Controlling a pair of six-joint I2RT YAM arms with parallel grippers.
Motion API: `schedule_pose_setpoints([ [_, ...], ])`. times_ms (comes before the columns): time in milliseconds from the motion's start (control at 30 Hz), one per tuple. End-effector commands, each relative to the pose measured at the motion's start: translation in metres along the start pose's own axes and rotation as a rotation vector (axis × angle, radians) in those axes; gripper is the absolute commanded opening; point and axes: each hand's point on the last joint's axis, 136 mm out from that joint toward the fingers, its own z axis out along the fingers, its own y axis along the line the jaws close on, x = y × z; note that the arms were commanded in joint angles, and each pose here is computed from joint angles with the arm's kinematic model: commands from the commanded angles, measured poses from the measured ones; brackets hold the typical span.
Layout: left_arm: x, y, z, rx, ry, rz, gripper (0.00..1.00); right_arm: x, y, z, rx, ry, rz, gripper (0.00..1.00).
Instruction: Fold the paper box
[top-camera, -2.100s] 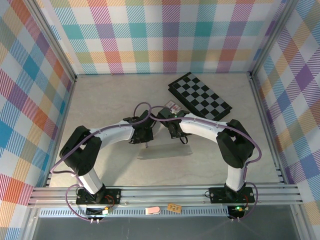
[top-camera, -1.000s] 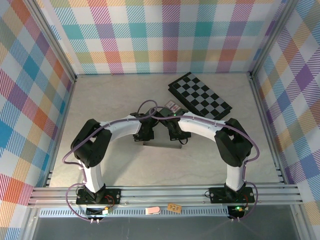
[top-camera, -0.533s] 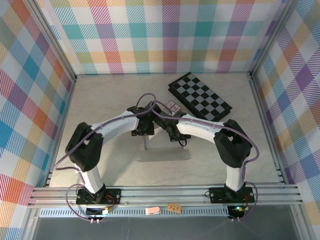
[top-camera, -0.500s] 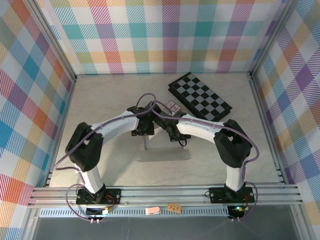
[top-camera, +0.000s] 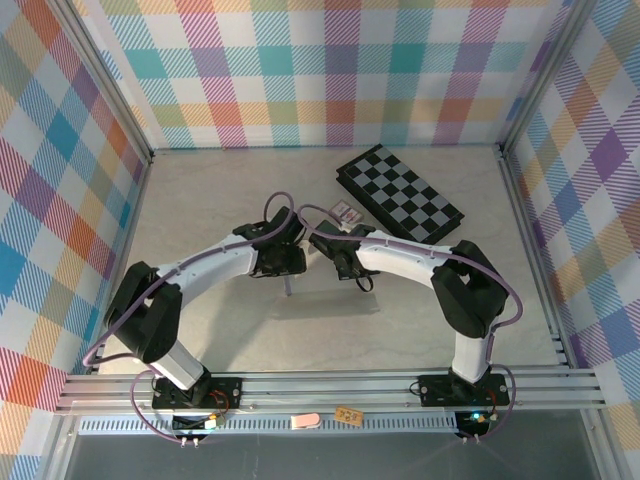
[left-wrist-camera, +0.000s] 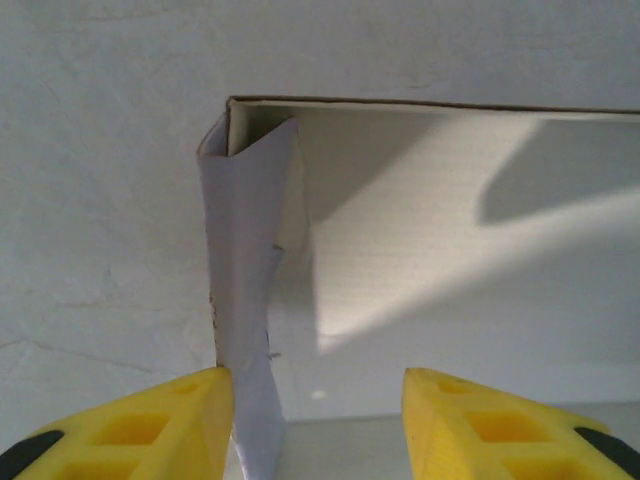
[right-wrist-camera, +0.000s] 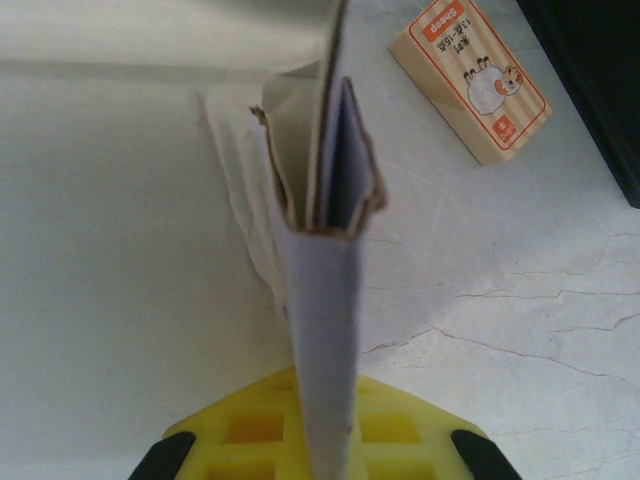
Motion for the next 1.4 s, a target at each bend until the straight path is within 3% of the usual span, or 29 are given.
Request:
schedule_pose_setpoints([
  [0,0.000,0.011,0.012,-0.047,0.003,0.040,0.46,0.001,-0.002,-0.005,-0.005,-0.013,-0.014,0.00],
  [233,-0.007,0.026,0.009,-0.112,-0.048,0.067,0.43,0.006,-0.004,-0.004,-0.002,0.002,-0.015,0.00],
  [467,-0.012,-0.012,-0.037,0.112,-0.090,0.017,0.48,0.005,-0.002,-0.003,0.004,0.012,-0.017,0.00],
  [600,-0.009,-0.005,-0.054,0.112,-0.102,-0.012,0.48,0.006,-0.002,-0.001,0.008,0.018,-0.013,0.00],
  [767,0.005,0.026,-0.033,0.006,-0.033,-0.011,0.49,0.006,-0.001,-0.002,0.000,0.017,-0.009,0.00],
  [1033,0.003,0.023,0.015,-0.024,0.002,0.003,0.51,0.007,-0.002,-0.004,-0.005,0.020,-0.010,0.00],
  [1367,-0.009,0.027,0.031,-0.081,-0.030,0.050,0.38,0.009,-0.001,-0.003,-0.012,0.025,-0.012,0.00],
])
